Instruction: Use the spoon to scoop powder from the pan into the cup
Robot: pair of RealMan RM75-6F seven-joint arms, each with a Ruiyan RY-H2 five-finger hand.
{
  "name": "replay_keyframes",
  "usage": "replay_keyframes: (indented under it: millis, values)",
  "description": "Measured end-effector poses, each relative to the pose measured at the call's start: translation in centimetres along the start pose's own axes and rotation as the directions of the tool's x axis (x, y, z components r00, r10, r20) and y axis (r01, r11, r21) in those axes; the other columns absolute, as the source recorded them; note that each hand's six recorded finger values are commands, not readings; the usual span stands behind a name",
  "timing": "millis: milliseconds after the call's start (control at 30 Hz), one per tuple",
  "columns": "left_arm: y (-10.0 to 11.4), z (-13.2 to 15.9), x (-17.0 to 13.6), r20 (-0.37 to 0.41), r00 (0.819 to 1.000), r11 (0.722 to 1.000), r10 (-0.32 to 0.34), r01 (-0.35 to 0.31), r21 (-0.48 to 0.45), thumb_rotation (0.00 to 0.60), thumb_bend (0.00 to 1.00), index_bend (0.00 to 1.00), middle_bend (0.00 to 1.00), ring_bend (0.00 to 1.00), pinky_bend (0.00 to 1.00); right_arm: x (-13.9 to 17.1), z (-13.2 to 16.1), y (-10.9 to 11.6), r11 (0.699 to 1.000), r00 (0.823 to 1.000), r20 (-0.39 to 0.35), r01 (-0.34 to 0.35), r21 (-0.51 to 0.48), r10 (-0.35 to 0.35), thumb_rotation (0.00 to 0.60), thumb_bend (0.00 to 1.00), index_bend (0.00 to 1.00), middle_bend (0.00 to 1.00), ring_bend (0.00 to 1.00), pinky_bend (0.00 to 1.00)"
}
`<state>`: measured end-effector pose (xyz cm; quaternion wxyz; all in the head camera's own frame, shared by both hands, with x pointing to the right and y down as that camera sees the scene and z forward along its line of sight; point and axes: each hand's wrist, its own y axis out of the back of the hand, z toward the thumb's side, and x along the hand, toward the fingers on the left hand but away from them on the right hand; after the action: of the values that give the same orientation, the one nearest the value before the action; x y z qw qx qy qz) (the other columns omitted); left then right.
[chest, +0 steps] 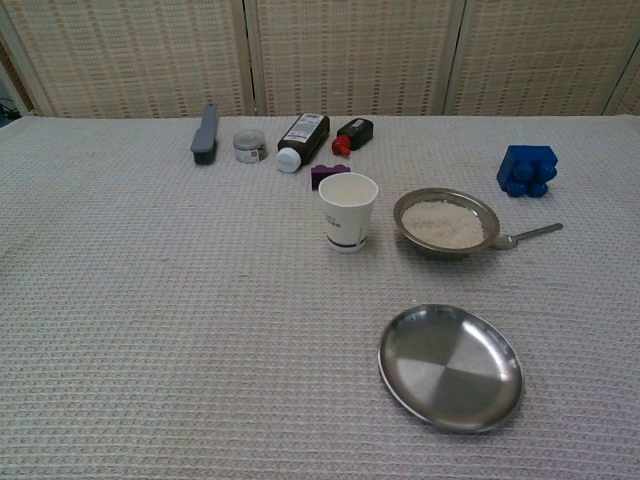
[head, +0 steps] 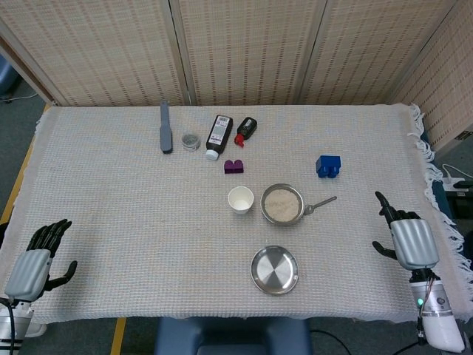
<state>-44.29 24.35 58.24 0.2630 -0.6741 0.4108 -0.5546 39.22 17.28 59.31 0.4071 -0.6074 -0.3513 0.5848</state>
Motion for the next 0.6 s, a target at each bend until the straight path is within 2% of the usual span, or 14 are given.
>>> replay_keyframes:
  millis: [133,267,433,600]
  values:
    - [-0.1,-0.1,0.1,-0.007,1.000,1.000,-0.009,0.009,-0.010,0.600,0.41,0.00,0.00,0.00,0.00,-2.5,-0.1,-2.2,0.996,0.996,0.013,-0.085,0.040,0.084,0.600,0.11,0.40,0.94,1.00,1.00]
    - [0.0,-0.2,0.1,-0.013,1.000,1.000,-0.014,0.014,-0.022,0.600,0.41,0.00,0.00,0.00,0.00,-5.4,0.2,-4.2,0.985,0.988,0.037,-0.154,0.079,0.151,0.600,0.19,0.48,0.96,1.00,1.00]
    - [0.0,-0.4,0.1,-0.023,0.999,0.999,-0.026,0.025,-0.037,0.600,0.41,0.00,0.00,0.00,0.00,-9.1,2.0,-5.8,0.976,0.983,0.039,-0.185,0.112,0.181,0.600,0.26,0.51,0.96,1.00,1.00]
    - [0.0,-0.6,0.2,-0.031,0.999,0.998,-0.040,0.038,-0.051,0.600,0.41,0.00,0.00,0.00,0.00,-11.4,3.7,-7.0,0.969,0.978,0.044,-0.207,0.133,0.202,0.600,0.29,0.49,0.96,1.00,1.00]
